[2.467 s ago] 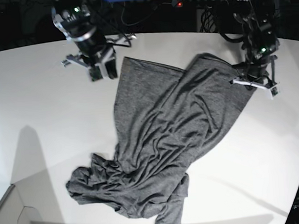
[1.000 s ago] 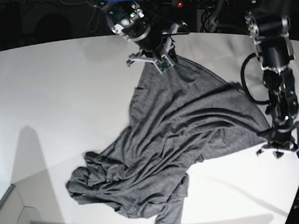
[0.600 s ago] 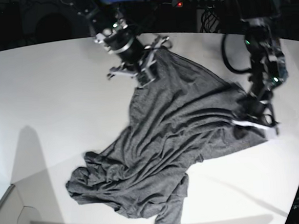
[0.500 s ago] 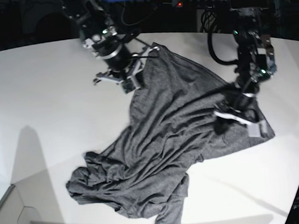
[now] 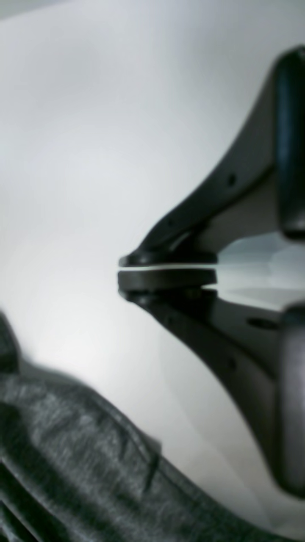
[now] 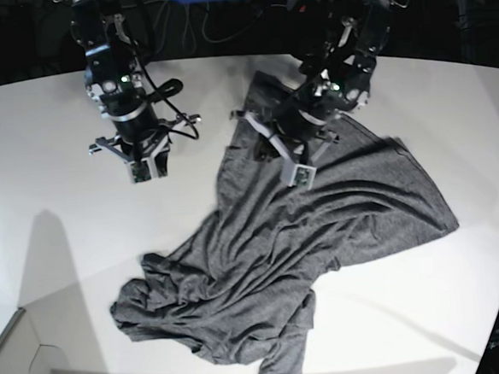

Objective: Layout the t-shirt on the table in an organized manner, then fold the t-shirt properly
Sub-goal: 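Grasp the shirt with both grippers and pull it apart to spread it, then hold the shirt edge with both grippers and drag it flat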

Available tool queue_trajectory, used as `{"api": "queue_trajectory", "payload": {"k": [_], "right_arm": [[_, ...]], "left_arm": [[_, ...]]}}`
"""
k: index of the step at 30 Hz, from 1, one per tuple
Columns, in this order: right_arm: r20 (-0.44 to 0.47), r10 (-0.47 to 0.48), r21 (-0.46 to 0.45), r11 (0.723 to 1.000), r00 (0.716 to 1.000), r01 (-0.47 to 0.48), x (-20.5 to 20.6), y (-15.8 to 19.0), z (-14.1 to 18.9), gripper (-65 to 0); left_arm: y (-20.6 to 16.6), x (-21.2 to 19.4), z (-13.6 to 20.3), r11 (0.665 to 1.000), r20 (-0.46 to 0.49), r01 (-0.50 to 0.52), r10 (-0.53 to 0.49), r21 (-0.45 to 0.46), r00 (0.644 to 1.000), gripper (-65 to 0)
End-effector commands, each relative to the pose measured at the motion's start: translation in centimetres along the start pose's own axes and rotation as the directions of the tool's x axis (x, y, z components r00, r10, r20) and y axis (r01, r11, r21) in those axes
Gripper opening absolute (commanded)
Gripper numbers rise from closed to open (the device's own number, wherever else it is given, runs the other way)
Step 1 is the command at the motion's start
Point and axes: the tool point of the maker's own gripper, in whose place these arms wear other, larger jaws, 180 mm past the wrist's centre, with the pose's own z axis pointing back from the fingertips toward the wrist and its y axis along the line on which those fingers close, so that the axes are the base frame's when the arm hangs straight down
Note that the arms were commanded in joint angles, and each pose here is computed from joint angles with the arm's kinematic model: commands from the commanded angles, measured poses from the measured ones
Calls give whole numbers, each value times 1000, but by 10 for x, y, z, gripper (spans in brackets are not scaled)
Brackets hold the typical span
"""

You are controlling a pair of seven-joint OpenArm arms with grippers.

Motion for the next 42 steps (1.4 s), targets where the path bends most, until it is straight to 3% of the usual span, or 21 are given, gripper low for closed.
{"api": "queue_trajectory", "payload": {"k": [1,6,10,14,22,28,31,42], "right_arm": [[49,0,-16,1000,999,1,14,-8,0,-650],[51,-6,-39,999,999,8,14,-17,1,-650],[66,-6,-47,999,998,9,21,-21,-2,-650],[70,-5,-48,999,998,9,23,-22,-3,-650],[90,-2,-46,999,996,6,33,-21,-6,-650],[104,-3,-43,999,995,8,39,-20,-6,-650],[103,-2,-26,1000,995,5,39,-12,-6,-650],[59,25,159,987,998,-35,17,67,5,-650]], "left_arm": [[12,-3,3,999,-5,21,-20,25,1000,-650],[72,-38,10,987,-121,76,-59,139,991,-650],[136,-37,26,959,-118,28,5,282,993,-650],[199,-21,58,904,-55,-38,68,426,996,-650],[289,4,135,776,65,-118,99,620,993,-650],[332,22,186,672,198,-234,131,702,971,-650],[341,30,202,642,245,-269,128,718,961,-650],[331,10,187,644,252,-318,196,695,948,-650]]}}
